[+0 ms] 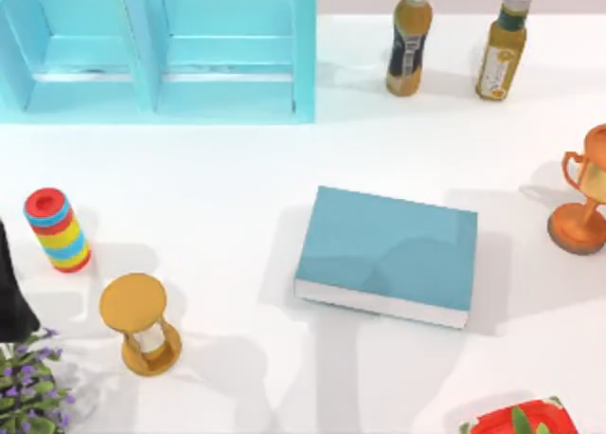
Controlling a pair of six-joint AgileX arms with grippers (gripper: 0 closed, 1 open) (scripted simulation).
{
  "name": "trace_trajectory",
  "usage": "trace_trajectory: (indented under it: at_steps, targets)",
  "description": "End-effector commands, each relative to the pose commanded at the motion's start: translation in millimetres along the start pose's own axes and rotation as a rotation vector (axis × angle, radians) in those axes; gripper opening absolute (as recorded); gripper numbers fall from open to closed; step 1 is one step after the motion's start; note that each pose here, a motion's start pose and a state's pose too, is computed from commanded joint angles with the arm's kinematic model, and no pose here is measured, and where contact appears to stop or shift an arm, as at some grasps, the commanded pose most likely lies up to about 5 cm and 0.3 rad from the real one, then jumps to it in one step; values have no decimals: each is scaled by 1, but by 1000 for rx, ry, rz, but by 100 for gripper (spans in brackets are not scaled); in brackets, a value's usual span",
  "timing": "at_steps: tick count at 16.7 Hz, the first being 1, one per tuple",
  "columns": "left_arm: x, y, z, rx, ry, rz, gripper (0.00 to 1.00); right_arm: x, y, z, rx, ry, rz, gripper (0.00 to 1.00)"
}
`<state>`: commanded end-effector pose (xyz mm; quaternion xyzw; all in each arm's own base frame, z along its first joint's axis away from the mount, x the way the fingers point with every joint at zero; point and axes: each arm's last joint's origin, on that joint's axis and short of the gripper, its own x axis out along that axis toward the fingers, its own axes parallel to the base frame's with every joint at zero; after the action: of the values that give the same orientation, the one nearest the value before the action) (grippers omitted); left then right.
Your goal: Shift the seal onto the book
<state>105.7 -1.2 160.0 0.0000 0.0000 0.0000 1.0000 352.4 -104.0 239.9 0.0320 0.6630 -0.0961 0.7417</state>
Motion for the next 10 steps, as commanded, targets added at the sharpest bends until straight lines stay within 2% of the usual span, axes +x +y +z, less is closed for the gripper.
trace_trajectory:
  at_steps: [5,10]
  targets:
    - [0,0,0,0,0,0,100,-54,82,-18,-135,80,67,0]
    - [0,0,0,0,0,0,100,-65,98,-27,-172,102,87,0]
